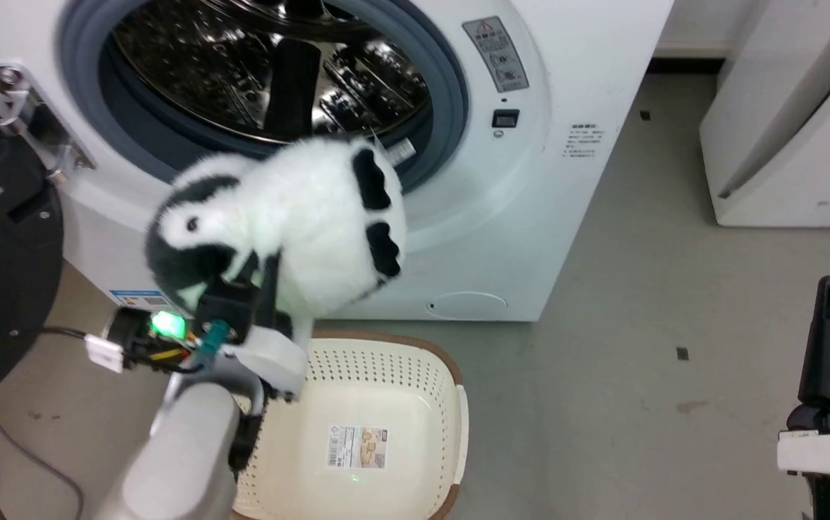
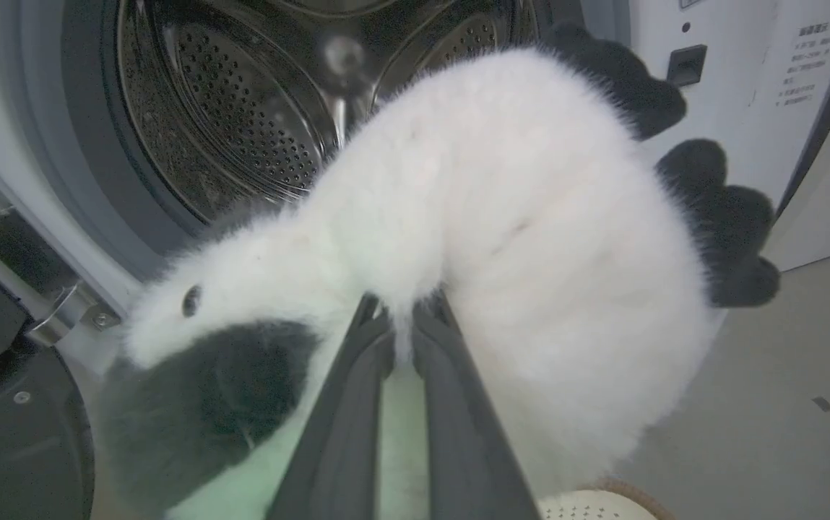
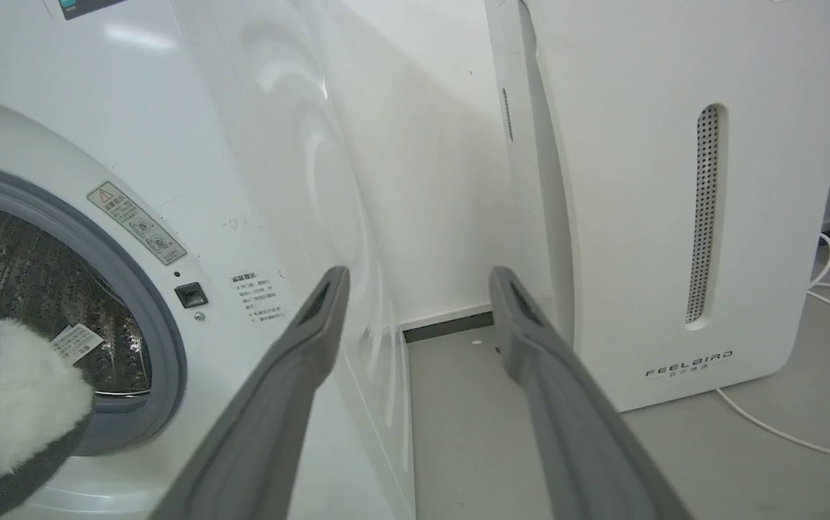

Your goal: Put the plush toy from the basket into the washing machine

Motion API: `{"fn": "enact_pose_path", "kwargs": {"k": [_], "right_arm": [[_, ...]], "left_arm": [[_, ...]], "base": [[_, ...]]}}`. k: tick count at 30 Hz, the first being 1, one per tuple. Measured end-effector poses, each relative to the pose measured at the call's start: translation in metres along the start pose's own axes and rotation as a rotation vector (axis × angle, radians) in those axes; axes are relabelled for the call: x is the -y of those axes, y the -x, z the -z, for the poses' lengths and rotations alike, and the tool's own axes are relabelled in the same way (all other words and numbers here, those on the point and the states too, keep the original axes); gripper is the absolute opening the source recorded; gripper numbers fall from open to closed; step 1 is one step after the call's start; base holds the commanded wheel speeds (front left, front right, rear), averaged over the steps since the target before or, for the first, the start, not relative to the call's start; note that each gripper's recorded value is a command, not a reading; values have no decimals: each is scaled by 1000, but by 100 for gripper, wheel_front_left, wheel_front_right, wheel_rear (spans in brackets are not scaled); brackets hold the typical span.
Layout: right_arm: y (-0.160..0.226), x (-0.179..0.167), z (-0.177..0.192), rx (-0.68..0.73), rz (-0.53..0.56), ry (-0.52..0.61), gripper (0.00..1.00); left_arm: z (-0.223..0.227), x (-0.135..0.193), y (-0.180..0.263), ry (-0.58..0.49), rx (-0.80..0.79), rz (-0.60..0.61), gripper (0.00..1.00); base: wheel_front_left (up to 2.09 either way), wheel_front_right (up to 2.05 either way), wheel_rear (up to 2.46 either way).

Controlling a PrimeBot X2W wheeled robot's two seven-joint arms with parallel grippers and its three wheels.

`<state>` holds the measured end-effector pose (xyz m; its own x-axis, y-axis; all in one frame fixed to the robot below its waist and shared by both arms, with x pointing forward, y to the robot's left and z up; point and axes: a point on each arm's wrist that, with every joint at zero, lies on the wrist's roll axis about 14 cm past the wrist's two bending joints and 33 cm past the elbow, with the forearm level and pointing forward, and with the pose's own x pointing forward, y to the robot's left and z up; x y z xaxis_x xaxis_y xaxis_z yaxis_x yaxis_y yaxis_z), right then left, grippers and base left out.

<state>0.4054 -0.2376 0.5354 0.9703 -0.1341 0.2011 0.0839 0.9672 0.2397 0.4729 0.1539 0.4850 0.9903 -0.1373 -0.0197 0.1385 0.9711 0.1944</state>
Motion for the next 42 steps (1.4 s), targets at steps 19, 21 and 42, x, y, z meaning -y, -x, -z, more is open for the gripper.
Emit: {"fn": "enact_pose_path", "kwargs": {"k": [19, 21, 42], "right_arm": [[-22, 36, 29, -45, 99, 25, 100], [-24, 40, 34, -52, 109, 29, 100], [-34, 80, 81, -148, 203, 74, 100]], "left_arm": [[0, -14, -106, -34, 56, -13, 0], [0, -14, -119, -35, 66, -7, 0], [48, -28, -233, -36, 50, -43, 0]], "base": [[0, 0, 0], [0, 0, 0], [0, 0, 0]]}}
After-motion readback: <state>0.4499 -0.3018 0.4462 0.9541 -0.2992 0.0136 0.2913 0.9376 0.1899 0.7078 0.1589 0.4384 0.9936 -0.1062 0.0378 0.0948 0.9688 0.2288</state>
